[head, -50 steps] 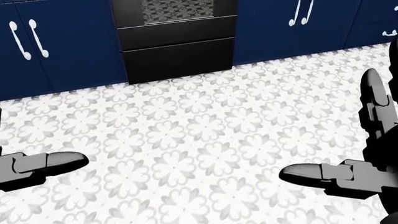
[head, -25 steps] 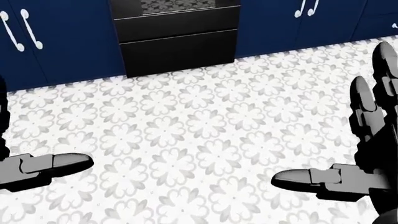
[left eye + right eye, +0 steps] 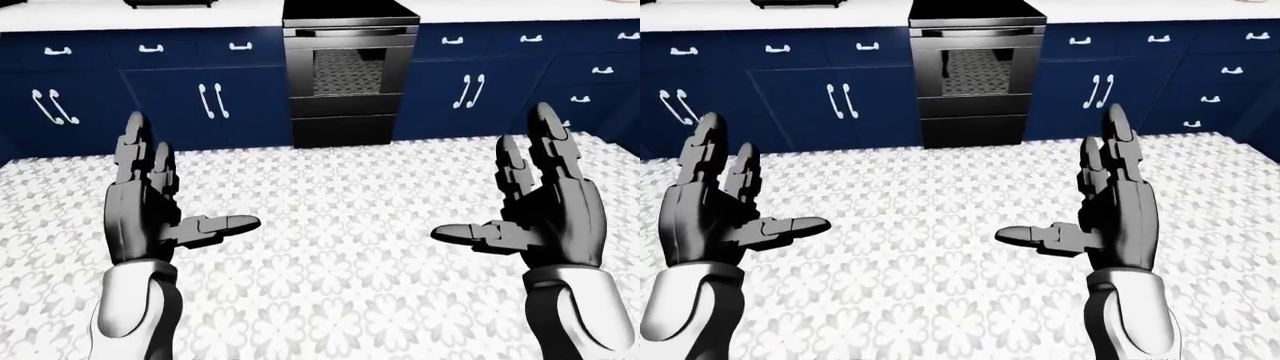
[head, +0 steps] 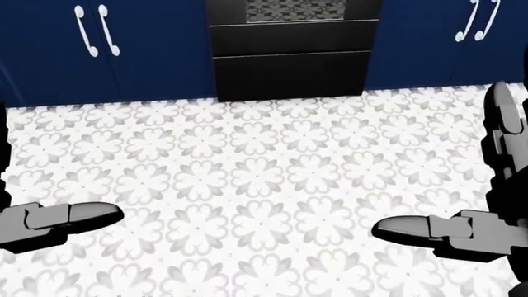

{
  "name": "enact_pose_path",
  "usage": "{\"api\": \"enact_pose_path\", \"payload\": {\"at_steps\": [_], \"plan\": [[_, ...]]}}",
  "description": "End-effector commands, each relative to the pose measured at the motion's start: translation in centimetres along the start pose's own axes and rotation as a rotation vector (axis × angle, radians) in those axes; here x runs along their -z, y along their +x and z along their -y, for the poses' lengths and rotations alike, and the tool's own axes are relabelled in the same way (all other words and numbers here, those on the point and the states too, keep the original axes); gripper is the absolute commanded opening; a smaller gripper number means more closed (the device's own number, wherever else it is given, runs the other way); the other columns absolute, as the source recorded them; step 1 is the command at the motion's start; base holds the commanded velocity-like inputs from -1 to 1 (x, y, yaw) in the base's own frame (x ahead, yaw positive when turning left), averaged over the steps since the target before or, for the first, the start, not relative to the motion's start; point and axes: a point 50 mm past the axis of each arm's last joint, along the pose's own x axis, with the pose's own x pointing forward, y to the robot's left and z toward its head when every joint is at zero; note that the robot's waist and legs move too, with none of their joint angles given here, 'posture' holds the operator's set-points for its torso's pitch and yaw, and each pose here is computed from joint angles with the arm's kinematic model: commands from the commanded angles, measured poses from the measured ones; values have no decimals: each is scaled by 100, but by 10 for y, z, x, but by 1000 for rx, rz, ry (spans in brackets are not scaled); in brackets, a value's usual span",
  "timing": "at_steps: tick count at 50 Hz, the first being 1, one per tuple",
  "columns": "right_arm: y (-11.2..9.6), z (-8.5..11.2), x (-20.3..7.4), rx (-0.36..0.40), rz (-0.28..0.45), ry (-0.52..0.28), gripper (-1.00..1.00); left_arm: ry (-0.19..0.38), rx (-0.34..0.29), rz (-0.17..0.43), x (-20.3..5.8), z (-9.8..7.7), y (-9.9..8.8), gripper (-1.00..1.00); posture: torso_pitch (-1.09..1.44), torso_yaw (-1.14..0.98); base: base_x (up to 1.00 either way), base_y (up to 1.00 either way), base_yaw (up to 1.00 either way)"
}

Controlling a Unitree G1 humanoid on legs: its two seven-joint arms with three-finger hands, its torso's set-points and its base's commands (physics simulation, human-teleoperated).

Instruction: Navigate to the stove.

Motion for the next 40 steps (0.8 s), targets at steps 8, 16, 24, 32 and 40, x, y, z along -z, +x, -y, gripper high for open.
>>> {"api": "enact_pose_path", "payload": {"at_steps": [8,16,24,32,40], "plan": [[-1,-2,-9,-10,69,-1,100,-2,6,86,-14,1,-1,100,0,0,9,0,0],[-2,-2,-9,-12,71,1,100,-2,6,89,-14,1,-1,100,0,0,39,-5,0],[-2,-2,-9,-13,71,2,100,0,10,88,-15,2,-1,100,0,0,47,-8,0],[-1,-1,-9,-9,70,5,100,1,10,88,-15,2,-1,100,0,0,49,-9,0],[-2,-1,-9,-4,72,3,100,-1,7,87,-14,1,-1,100,0,0,49,-9,0]]}}
